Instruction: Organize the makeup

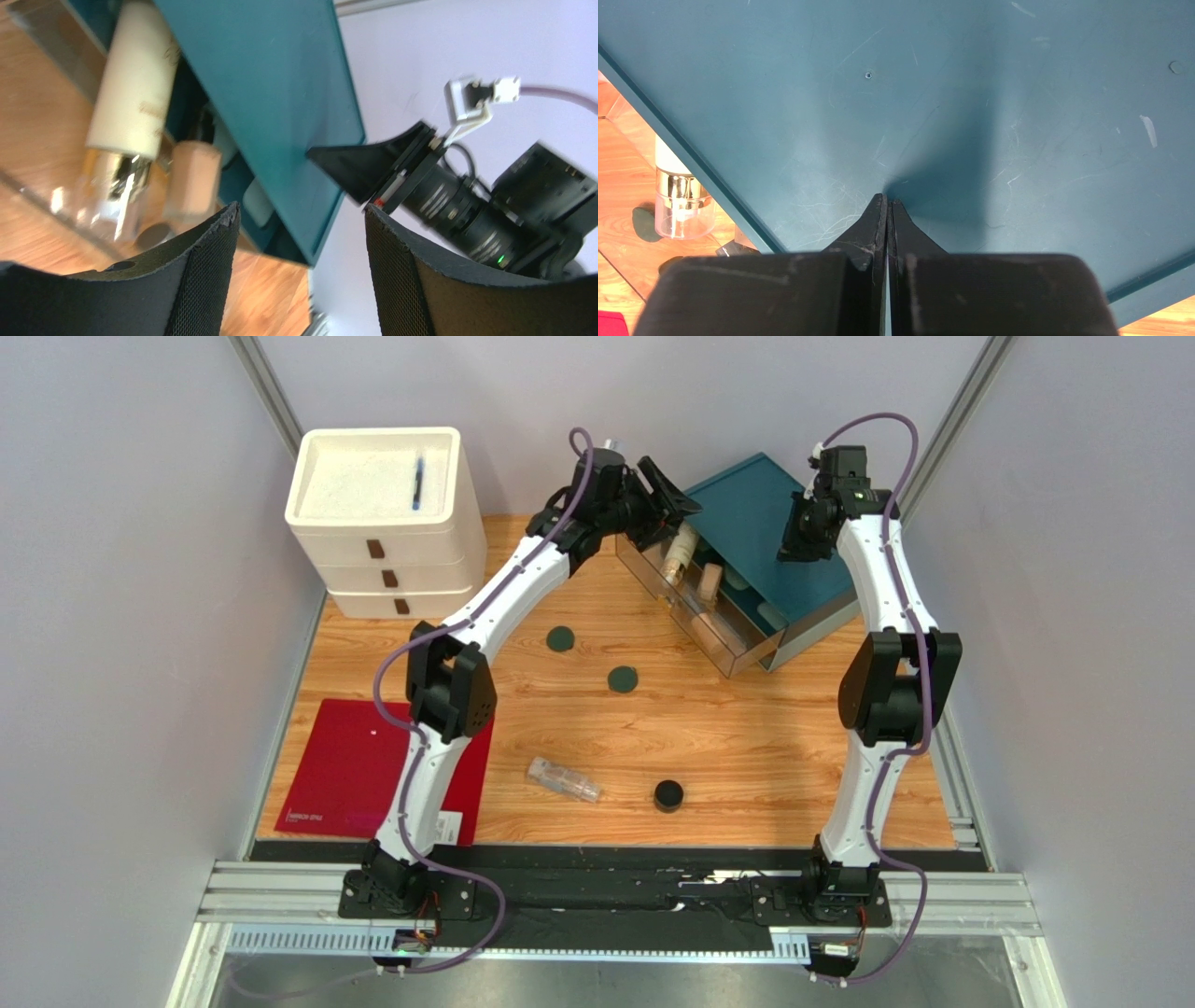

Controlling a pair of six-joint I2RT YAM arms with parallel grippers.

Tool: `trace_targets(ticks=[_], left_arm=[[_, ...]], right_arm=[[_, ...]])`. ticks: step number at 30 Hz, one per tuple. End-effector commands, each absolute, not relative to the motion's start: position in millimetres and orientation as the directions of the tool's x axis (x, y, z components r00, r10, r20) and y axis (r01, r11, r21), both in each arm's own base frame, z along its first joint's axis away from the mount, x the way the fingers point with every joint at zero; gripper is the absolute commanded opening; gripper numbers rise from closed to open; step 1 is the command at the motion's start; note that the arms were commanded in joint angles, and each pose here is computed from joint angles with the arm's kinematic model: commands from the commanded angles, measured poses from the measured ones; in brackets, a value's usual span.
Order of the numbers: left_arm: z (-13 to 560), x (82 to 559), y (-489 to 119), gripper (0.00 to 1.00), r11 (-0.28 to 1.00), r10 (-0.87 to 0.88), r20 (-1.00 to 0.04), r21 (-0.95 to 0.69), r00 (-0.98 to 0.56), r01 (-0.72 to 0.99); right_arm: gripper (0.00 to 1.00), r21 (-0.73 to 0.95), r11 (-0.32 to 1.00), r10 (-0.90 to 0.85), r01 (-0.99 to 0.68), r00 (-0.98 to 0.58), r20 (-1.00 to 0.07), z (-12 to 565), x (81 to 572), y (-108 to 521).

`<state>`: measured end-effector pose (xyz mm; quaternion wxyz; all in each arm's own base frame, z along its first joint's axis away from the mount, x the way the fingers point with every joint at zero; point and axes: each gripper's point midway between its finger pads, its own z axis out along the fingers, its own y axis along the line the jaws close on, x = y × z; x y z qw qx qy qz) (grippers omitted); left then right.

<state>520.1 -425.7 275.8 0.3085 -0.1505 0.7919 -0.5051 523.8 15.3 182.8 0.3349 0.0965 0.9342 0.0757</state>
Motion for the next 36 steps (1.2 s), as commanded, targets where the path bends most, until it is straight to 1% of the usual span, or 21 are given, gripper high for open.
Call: trace_targets(ticks=[1, 2, 4, 5, 7, 8, 9, 11, 13, 14, 15, 17, 18, 21, 24, 28, 32, 35, 36], left_arm=[[346.5, 477.8, -386.3, 0.70, 0.505, -0.453, -0.507, -0.824, -0.733, 0.257], [340.7, 471.8, -377.9, 0.70, 0.556, -0.399, -0.569, -0.774, -0.719, 0.303], [326.5, 451.1, -353.5, 0.72, 0.621, -0.344, -0.598, -0.723, -0.724, 0.302], [319.3, 443.8, -343.3, 0.72, 0.657, -0.294, -0.638, -0.676, -0.712, 0.334], [294.3, 418.5, -320.0, 0.75, 0.717, -0.214, -0.644, -0.614, -0.735, 0.329], [285.0, 409.6, -311.6, 0.76, 0.743, -0.139, -0.675, -0.555, -0.724, 0.375], [269.5, 388.8, -303.3, 0.78, 0.749, -0.078, -0.654, -0.537, -0.753, 0.389], [252.0, 368.4, -293.9, 0.79, 0.748, 0.027, -0.654, -0.489, -0.756, 0.450], [228.1, 338.8, -283.1, 0.80, 0.739, 0.102, -0.610, -0.482, -0.786, 0.470], [208.0, 326.9, -275.3, 0.83, 0.744, 0.154, -0.587, -0.460, -0.795, 0.484], [205.0, 318.8, -270.0, 0.89, 0.742, 0.183, -0.583, -0.447, -0.792, 0.500], [181.8, 297.6, -253.0, 0.92, 0.753, 0.285, -0.513, -0.403, -0.810, 0.520], [171.9, 284.6, -242.1, 0.99, 0.769, 0.323, -0.457, -0.384, -0.829, 0.512], [155.2, 264.1, -227.1, 0.99, 0.761, 0.393, -0.410, -0.357, -0.823, 0.542], [148.1, 246.0, -221.6, 0.99, 0.762, 0.393, -0.371, -0.381, -0.841, 0.524], [142.5, 226.5, -219.2, 0.99, 0.782, 0.342, -0.316, -0.426, -0.885, 0.455], [129.9, 203.4, -219.0, 0.99, 0.798, 0.356, -0.257, -0.418, -0.899, 0.435], [117.8, 185.6, -223.7, 1.00, 0.796, 0.425, -0.217, -0.374, -0.879, 0.477], [113.3, 184.7, -221.0, 1.00, 0.806, 0.446, -0.210, -0.328, -0.870, 0.492]], right_arm=[[0.00, 0.176, 0.972, 0.225, 0.157, -0.844, -0.486, 142.3, 504.0, 9.0], [0.00, 0.178, 0.971, 0.226, 0.158, -0.843, -0.487, 143.7, 503.5, 8.5], [0.00, 0.178, 0.971, 0.229, 0.160, -0.842, -0.489, 144.9, 502.8, 7.0], [0.00, 0.181, 0.970, 0.233, 0.163, -0.841, -0.489, 145.3, 502.9, 6.0], [0.00, 0.184, 0.970, 0.231, 0.159, -0.842, -0.487, 145.7, 501.8, 6.8], [0.00, 0.186, 0.969, 0.232, 0.160, -0.842, -0.487, 145.9, 501.4, 6.3], [0.00, 0.187, 0.969, 0.234, 0.161, -0.843, -0.484, 145.1, 500.5, 6.7], [0.00, 0.190, 0.969, 0.232, 0.158, -0.845, -0.481, 144.6, 499.8, 7.4], [0.00, 0.195, 0.968, 0.232, 0.156, -0.848, -0.477, 142.9, 499.3, 8.5], [0.00, 0.195, 0.968, 0.234, 0.158, -0.849, -0.474, 142.3, 498.6, 8.6], [0.00, 0.196, 0.968, 0.232, 0.156, -0.849, -0.474, 141.9, 498.7, 8.8], [0.00, 0.199, 0.968, 0.233, 0.155, -0.852, -0.470, 140.6, 497.4, 10.2], [0.00, 0.198, 0.968, 0.233, 0.156, -0.854, -0.466, 139.1, 496.5, 10.3], [0.00, 0.203, 0.967, 0.234, 0.155, -0.856, -0.461, 136.9, 495.6, 10.6], [0.00, 0.207, 0.966, 0.237, 0.156, -0.856, -0.459, 137.1, 495.0, 11.3], [0.00, 0.210, 0.965, 0.237, 0.155, -0.857, -0.457, 136.1, 494.4, 12.6], [0.00, 0.213, 0.964, 0.238, 0.156, -0.861, -0.449, 133.7, 492.2, 13.6], [0.00, 0.220, 0.963, 0.240, 0.154, -0.863, -0.445, 131.8, 491.6, 15.0], [0.00, 0.223, 0.962, 0.243, 0.156, -0.863, -0.443, 131.3, 491.3, 15.4]])
